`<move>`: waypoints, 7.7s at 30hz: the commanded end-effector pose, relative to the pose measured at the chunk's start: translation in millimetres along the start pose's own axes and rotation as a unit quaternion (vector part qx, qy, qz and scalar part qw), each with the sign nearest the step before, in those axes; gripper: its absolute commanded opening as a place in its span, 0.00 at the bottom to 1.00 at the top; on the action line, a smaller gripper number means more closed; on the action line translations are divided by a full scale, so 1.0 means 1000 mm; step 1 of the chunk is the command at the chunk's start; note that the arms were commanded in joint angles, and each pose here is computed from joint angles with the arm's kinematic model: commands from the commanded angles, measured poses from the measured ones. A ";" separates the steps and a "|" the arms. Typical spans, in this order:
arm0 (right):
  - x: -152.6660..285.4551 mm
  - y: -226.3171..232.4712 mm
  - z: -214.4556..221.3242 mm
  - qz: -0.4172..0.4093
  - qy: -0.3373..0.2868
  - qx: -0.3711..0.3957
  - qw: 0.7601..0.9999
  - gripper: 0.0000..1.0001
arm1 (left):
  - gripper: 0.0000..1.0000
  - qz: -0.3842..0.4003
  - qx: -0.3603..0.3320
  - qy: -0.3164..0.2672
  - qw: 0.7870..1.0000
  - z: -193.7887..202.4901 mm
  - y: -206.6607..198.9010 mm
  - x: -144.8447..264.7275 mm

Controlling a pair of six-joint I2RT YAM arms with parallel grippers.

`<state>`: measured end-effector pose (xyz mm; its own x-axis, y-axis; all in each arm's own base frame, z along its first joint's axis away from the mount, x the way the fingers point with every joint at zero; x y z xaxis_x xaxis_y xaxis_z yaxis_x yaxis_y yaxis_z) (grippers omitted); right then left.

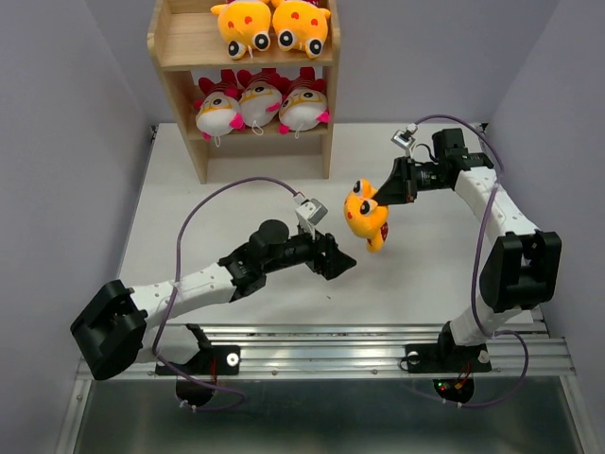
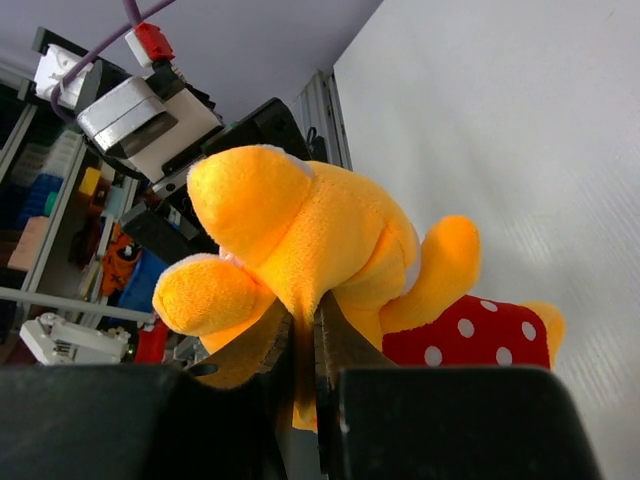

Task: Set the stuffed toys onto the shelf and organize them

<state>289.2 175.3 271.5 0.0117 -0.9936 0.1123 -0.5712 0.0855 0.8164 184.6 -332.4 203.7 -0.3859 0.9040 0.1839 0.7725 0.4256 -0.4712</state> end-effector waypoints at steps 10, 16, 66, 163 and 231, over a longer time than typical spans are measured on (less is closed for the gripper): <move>0.001 0.069 -0.003 -0.105 0.000 0.034 0.994 0.01 | 0.93 0.053 -0.120 -0.102 0.986 -0.049 -0.015 -0.029; -0.001 0.074 0.003 -0.107 0.004 0.027 0.994 0.01 | 0.93 0.047 -0.122 -0.133 0.983 -0.059 -0.013 -0.038; -0.020 0.104 -0.035 0.080 -0.102 0.533 0.836 0.03 | 0.81 0.204 0.231 -0.250 0.918 -0.161 -0.057 0.008; -0.032 0.090 -0.100 0.103 -0.292 0.220 0.925 0.01 | 0.91 -0.060 0.154 -0.237 0.958 -0.151 -0.053 0.037; 0.033 0.098 -0.038 0.261 -0.287 0.387 0.836 1.00 | 0.00 -0.352 -0.104 -0.381 0.849 -0.485 0.172 0.236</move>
<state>266.2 159.3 366.2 -0.6590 -0.7456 -0.0993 -0.7514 0.6465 0.1325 487.7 -21.6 547.5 -0.9714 0.1410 -0.1909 0.1962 0.9295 -0.3122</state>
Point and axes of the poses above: each gripper's point midway between its finger pads, its own x axis back along the fingers, its own y axis along the line the jaws close on, z = x × y, the point moved 2 cm from there along x, back along the fingers, and after that the axes turned 3 degrees about -x, right-handed, at the moved point
